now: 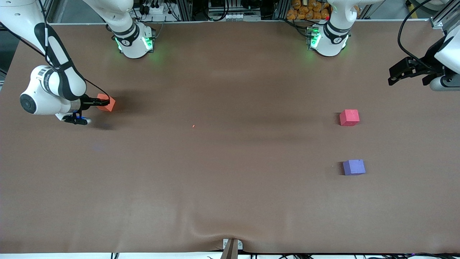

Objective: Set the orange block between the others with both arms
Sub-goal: 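Reach the right gripper down to the orange cube and grasp it, then carry the orange cube with the right gripper toward the table middle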

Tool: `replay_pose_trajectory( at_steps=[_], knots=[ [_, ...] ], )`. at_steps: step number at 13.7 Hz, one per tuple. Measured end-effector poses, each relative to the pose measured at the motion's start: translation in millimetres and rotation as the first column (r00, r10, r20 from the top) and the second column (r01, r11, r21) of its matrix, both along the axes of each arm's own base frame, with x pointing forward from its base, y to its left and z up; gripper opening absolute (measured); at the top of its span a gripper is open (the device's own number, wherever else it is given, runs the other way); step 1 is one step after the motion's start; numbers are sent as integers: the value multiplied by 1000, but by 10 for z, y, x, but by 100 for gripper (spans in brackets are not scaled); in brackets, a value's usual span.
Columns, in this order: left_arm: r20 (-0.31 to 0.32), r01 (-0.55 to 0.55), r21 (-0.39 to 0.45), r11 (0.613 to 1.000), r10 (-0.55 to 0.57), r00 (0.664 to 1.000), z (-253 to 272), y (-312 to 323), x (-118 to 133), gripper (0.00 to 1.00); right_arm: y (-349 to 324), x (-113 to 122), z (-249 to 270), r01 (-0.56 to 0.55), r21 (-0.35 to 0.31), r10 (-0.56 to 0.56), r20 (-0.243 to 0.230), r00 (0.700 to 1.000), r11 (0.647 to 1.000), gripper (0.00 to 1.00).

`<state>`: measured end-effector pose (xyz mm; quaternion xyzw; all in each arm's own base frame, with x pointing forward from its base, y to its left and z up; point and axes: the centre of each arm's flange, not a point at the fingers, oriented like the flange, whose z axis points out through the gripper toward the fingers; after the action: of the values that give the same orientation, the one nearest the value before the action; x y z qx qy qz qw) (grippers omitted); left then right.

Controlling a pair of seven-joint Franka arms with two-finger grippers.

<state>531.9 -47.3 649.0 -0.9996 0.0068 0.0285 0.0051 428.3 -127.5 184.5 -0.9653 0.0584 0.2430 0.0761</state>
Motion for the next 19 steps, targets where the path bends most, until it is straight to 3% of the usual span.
replay_pose_trajectory(
  at_steps=[2,6,9,11,15,19],
  knots=[
    [-4,0,0,1000,0,1000,-20,-1,12,100,308,265,207,-60,15,60,23,998,998,50],
    [-5,0,0,1000,0,1000,-27,-1,16,100,1210,1066,1234,-85,140,77,61,995,986,50],
    [-4,1,0,1000,-1,1000,-26,-5,16,100,1982,1371,1693,-177,149,157,135,978,973,50],
    [-4,1,0,1000,-1,1000,-28,-6,17,100,2716,1467,1817,-284,146,258,176,950,947,50],
    [-6,1,-1,1000,-1,1000,-42,-7,27,100,3867,1244,1624,-389,111,372,150,916,914,50],
    [-5,3,-1,1000,-3,1000,-67,-15,52,100,4446,1214,1347,-444,90,410,254,876,892,50]
  ],
)
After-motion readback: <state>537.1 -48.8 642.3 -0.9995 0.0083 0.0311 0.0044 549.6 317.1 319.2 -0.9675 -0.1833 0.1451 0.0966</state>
